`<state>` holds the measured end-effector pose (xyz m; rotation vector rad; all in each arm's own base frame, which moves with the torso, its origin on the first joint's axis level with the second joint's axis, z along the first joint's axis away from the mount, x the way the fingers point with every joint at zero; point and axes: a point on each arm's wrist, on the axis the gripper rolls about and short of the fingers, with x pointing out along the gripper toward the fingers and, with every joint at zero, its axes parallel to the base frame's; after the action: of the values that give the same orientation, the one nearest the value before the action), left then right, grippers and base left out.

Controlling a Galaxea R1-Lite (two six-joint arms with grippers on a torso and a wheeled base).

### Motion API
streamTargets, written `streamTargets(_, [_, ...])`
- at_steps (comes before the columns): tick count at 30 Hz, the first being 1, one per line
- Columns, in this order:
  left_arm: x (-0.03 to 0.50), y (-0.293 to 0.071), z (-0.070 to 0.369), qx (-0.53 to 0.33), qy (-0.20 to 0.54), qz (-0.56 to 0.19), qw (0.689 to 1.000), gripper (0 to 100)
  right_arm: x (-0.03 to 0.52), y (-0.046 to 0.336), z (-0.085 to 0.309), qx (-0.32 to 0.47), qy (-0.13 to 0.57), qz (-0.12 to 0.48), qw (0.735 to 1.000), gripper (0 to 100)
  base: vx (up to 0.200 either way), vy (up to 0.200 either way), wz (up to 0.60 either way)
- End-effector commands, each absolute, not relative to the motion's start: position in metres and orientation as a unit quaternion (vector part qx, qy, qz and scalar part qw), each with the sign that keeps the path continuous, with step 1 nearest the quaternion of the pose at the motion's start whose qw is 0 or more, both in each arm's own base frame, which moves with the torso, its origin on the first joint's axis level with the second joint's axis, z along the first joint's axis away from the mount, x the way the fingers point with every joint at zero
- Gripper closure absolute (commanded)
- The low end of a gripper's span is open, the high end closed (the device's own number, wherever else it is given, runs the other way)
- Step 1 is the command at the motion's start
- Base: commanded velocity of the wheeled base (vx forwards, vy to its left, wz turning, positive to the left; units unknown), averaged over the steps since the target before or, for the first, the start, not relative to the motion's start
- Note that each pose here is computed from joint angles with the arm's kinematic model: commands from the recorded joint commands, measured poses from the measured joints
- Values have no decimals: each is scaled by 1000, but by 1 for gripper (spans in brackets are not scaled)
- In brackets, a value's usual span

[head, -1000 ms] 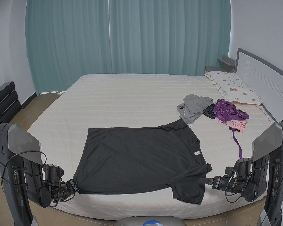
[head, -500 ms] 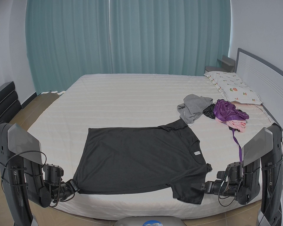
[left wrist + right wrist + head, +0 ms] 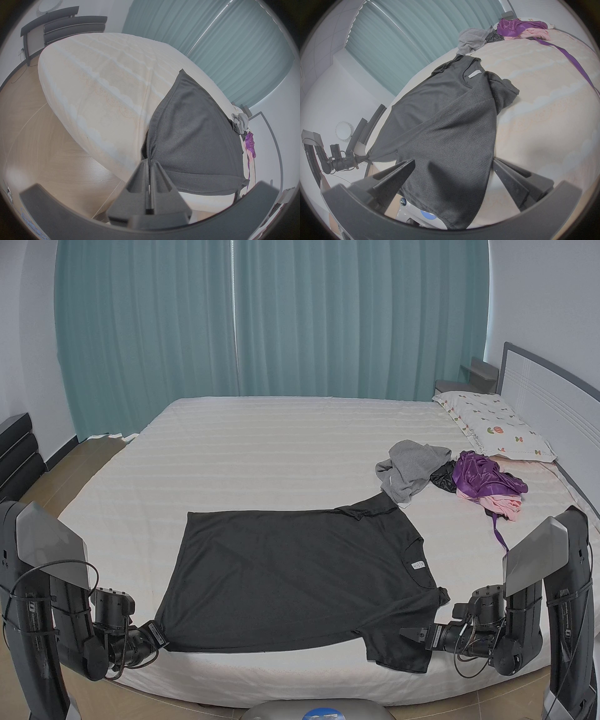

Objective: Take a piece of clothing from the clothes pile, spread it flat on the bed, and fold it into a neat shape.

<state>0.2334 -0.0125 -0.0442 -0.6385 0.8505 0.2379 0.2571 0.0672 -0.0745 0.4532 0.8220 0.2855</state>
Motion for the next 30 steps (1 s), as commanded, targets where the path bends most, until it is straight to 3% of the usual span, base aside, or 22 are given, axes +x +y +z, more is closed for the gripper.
streamTargets(1, [233, -13, -44, -304, 405, 113, 855, 100, 259, 65, -66, 228, 378, 135, 887, 0, 0, 0, 0])
streamTargets(2, [233, -13, -45, -303, 405, 113, 855, 100, 259, 65, -65, 233, 378, 133, 886, 0, 0, 0, 0])
streamTargets(3, [233, -13, -44, -304, 405, 113, 855, 100, 259, 65, -64, 235, 379, 133, 885, 100, 0, 0, 0])
streamTargets(16, [234, -13, -44, -305, 404, 114, 855, 100, 253, 57, -63, 242, 387, 116, 882, 100, 0, 0, 0])
streamTargets(30, [227, -11, -31, -305, 382, 106, 866, 100, 220, 26, -27, 287, 395, 137, 862, 100, 0, 0, 0])
